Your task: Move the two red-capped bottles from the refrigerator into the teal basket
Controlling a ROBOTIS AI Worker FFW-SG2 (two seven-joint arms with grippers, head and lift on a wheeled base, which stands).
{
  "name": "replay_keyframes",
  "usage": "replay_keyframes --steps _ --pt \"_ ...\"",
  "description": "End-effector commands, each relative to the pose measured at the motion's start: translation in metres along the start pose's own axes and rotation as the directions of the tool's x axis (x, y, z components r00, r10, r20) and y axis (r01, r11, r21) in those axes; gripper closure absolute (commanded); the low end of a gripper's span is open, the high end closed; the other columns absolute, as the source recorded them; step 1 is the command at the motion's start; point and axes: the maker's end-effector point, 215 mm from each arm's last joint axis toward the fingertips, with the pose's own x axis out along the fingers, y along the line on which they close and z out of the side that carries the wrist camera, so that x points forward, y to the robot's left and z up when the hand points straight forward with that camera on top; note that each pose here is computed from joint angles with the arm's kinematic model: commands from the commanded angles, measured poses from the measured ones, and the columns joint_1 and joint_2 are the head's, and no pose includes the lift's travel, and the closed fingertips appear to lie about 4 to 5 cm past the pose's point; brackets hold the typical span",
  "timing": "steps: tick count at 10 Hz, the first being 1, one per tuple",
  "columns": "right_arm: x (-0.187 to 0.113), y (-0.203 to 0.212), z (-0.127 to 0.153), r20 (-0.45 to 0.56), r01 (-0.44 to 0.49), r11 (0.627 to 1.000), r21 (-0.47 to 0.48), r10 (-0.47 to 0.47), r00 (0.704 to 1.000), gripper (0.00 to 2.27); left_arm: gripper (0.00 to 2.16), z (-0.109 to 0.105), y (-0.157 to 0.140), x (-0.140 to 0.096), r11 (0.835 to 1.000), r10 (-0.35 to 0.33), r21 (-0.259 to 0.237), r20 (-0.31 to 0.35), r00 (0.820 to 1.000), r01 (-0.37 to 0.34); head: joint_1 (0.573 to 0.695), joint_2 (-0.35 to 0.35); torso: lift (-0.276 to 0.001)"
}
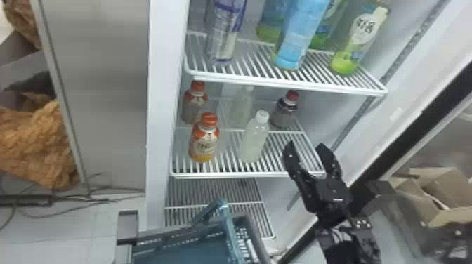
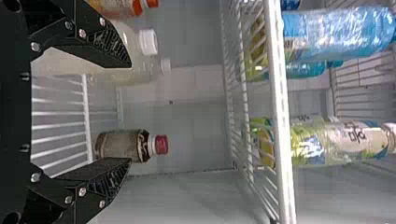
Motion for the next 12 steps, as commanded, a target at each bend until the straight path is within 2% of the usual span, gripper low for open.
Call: replay_keyframes --steps 1,5,12 --pt "0.009 -0.008 -0.006 -0.001 0.020 1.000 -0.018 -0.020 1.000 0.32 1.13 0.000 0.000 0.000 1.000 -0.001 -0.001 0.000 1.000 0.001 0.695 -0.350 -0.228" --pt "0.042 -0.031 -0.029 -0.026 0.053 0.997 -0.061 -0.055 0.998 0.26 1.13 0.001 -0.001 -0.001 1.000 -0.002 -0.001 0.002 1.000 0.002 0.695 -0.350 -0.228" --pt "0.107 -0.055 -0.043 -0.036 0.092 0.994 -0.057 -0.094 0.995 0.18 1.13 0.001 -0.003 0.001 1.000 -0.008 -0.002 0.000 1.000 0.008 0.695 -0.350 -0.228"
